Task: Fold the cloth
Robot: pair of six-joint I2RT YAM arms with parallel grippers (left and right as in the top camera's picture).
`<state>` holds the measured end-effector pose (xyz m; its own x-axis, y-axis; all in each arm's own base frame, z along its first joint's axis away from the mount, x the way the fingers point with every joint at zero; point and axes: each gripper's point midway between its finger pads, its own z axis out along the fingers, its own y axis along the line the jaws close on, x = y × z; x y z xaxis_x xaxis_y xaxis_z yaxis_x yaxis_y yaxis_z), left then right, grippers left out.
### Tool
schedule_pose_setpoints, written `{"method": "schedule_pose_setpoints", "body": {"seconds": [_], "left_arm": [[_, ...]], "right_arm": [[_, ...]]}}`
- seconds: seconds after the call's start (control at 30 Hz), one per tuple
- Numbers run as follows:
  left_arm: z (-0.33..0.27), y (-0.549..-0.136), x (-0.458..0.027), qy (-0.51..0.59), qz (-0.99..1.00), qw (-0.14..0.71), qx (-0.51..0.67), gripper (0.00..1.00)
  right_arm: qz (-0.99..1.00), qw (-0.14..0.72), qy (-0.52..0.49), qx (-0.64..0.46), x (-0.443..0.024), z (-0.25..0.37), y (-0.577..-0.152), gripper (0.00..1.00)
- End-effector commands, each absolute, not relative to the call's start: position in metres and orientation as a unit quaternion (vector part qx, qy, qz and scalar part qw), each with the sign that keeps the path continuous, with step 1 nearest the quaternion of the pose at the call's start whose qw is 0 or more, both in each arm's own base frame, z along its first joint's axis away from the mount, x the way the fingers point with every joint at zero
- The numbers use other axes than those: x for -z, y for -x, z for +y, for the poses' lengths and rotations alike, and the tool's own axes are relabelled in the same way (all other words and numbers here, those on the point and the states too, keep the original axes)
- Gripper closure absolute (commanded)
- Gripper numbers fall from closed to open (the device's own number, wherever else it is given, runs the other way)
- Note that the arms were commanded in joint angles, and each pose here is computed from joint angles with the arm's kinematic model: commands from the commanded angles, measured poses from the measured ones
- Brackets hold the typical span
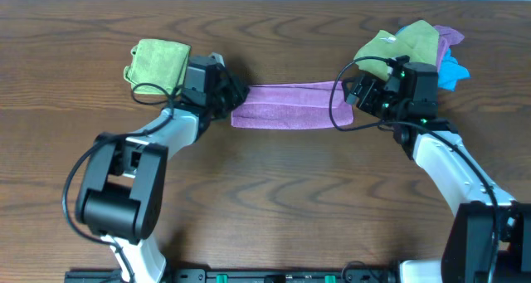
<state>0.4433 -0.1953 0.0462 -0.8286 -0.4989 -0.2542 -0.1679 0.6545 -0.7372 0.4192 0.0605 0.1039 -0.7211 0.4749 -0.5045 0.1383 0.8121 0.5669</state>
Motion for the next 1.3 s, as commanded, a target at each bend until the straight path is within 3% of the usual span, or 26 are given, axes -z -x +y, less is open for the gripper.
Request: {"method": "schedule_pose_setpoints", "body": {"seconds": [0.0,0.27,0.63,0.7,0.83,1.17,1.27], "left_arm": [[-0.2,-0.441,-0.026,0.191,0.889,0.208,0.36,0.94],[-0.2,-0.434,0.007,0.199,0.9,0.182,0.342,0.94],[-0.198,-0.434,0.009,0.202,0.901,0.182,0.337,0.94],[-0.198,-0.433,0.009,0.201,0.901,0.181,0.338,0.94],[-0.198,-0.433,0.009,0.201,0.901,0.181,0.338,0.94],[-0.198,-0.433,0.009,0.201,0.901,0.181,0.338,0.94],[-0.198,-0.433,0.009,0.202,0.901,0.181,0.338,0.94]], "right_arm": [[0.895,0.298,-0.194,-0.271,-0.087,0.06,-0.409,0.09],[0.9,0.281,-0.2,-0.266,-0.068,0.059,-0.403,0.1],[0.906,0.229,-0.206,-0.29,-0.007,0.07,-0.405,0.1],[0.904,0.23,-0.212,-0.292,-0.003,0.07,-0.408,0.14],[0.9,0.236,-0.212,-0.298,-0.002,0.073,-0.412,0.33],[0.905,0.227,-0.193,-0.303,0.01,0.091,-0.41,0.33],[0.907,0.226,-0.19,-0.301,0.015,0.094,-0.41,0.4]]}}
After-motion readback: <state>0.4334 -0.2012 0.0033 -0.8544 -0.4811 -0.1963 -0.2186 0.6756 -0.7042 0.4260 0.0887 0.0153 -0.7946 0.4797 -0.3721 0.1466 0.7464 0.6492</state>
